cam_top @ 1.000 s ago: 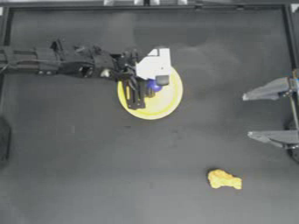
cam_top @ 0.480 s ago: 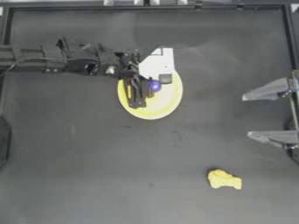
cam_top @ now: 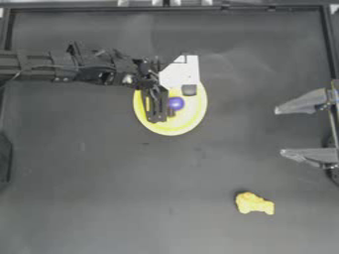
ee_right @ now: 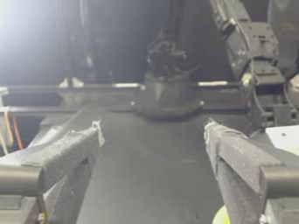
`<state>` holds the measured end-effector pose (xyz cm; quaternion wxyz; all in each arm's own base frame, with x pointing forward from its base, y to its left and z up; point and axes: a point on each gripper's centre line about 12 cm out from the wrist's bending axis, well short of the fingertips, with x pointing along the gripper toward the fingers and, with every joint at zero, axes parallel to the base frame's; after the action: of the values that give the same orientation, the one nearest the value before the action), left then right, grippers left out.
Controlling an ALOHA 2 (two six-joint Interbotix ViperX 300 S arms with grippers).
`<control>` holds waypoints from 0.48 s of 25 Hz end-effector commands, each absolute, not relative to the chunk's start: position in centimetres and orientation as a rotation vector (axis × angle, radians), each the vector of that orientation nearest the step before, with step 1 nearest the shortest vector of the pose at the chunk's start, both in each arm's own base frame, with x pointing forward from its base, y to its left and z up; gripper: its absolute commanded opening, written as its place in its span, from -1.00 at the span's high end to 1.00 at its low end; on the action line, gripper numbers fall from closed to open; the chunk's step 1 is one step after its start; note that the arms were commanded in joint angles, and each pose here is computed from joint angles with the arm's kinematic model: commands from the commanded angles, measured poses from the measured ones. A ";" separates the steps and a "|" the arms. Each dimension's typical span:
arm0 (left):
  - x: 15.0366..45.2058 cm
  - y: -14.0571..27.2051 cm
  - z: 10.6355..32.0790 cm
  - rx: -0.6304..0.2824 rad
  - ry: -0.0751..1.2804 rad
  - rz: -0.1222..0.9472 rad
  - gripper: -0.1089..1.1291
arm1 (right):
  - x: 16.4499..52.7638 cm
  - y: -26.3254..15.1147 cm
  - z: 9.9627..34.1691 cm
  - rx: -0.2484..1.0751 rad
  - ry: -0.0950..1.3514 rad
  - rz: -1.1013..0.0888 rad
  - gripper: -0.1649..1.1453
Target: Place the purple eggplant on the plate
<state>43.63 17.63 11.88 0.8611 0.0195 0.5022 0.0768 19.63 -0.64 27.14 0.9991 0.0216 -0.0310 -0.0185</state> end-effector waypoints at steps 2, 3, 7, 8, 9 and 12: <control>44.3 18.1 14.6 0.059 0.984 0.179 -0.80 | 19.8 -0.7 27.5 0.044 -0.074 -0.038 -0.77; 44.2 18.0 14.7 0.059 0.982 0.180 -0.80 | 19.8 -0.7 27.5 0.044 -0.074 -0.038 -0.77; 44.1 18.2 16.2 0.069 0.952 0.188 -0.81 | 19.8 -0.7 27.5 0.044 -0.074 -0.038 -0.77; 44.1 18.2 16.8 0.074 0.941 0.192 -0.81 | 19.8 -0.7 27.5 0.044 -0.077 -0.038 -0.77; 44.0 18.2 17.4 0.078 0.930 0.194 -0.81 | 19.8 -0.7 27.5 0.044 -0.076 -0.038 -0.77; 43.7 18.3 19.2 0.096 0.896 0.202 -0.81 | 19.7 -0.7 27.6 0.044 -0.079 -0.038 -0.77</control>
<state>43.55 17.93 12.84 0.8658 0.0244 0.4933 0.0807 19.62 -0.65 27.12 0.9991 0.0216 -0.0317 -0.0185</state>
